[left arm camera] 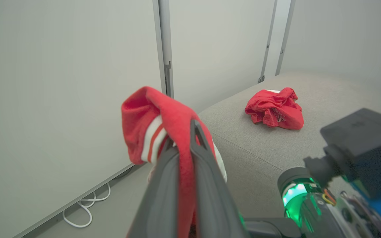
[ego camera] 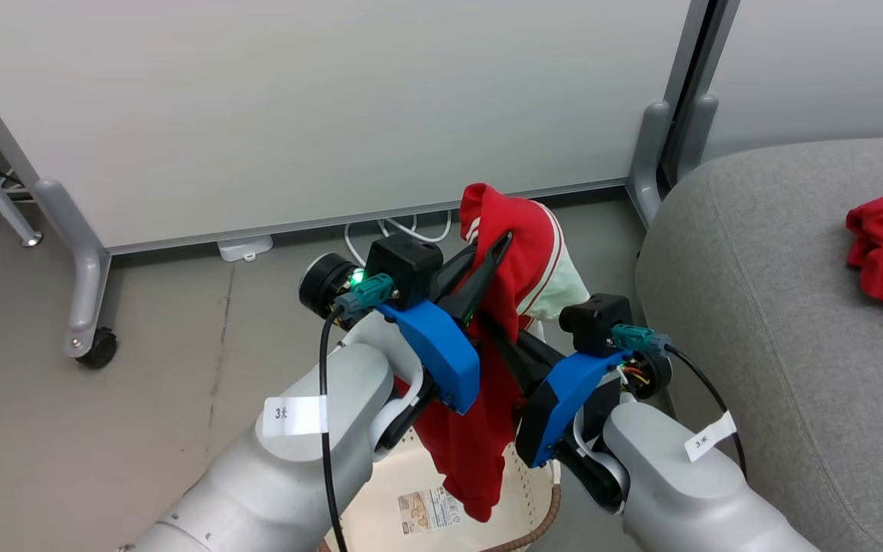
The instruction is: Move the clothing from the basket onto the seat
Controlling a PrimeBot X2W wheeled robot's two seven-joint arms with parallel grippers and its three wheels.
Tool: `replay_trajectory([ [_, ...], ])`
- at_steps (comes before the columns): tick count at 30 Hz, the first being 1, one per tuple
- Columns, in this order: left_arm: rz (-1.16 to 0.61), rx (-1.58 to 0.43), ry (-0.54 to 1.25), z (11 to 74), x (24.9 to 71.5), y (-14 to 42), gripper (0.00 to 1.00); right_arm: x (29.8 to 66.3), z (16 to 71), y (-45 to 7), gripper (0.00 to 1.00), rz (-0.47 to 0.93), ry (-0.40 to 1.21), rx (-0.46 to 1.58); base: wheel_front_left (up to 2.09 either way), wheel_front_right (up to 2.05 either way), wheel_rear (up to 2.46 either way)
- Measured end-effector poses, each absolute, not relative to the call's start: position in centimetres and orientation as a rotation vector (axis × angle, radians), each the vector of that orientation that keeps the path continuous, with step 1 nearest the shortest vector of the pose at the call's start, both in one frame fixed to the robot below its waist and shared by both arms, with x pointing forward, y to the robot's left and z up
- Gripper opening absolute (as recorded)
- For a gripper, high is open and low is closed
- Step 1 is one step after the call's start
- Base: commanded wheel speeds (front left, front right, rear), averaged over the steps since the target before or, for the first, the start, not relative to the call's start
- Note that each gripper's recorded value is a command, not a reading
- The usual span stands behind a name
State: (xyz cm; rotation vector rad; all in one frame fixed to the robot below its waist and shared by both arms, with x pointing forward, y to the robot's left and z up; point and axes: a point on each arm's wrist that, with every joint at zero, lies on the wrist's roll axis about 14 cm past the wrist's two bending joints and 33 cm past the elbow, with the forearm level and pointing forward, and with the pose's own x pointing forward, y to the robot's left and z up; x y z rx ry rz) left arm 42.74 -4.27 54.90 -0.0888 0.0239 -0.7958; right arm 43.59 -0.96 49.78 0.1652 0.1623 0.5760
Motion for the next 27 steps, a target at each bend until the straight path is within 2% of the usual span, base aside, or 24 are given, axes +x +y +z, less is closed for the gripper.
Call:
replay_trajectory([
  [6,-0.798,-0.092,0.024,54.9,42.6,-4.4,0.0,43.6,50.0,-1.1,0.0,0.573,0.158,0.163,0.0,0.0,0.0],
  [10,-0.775,-0.119,0.028,54.7,42.7,-3.9,0.98,43.7,50.2,-1.2,0.0,0.572,0.152,0.163,0.0,0.0,0.0],
  [17,-0.709,-0.175,0.038,53.3,42.5,-1.6,1.0,44.2,50.6,-1.4,0.0,0.565,0.14,0.163,0.0,0.0,0.0],
  [27,-0.533,-0.227,0.049,49.9,40.8,4.5,1.0,45.2,51.5,-1.9,0.0,0.546,0.106,0.169,0.0,0.0,0.0],
])
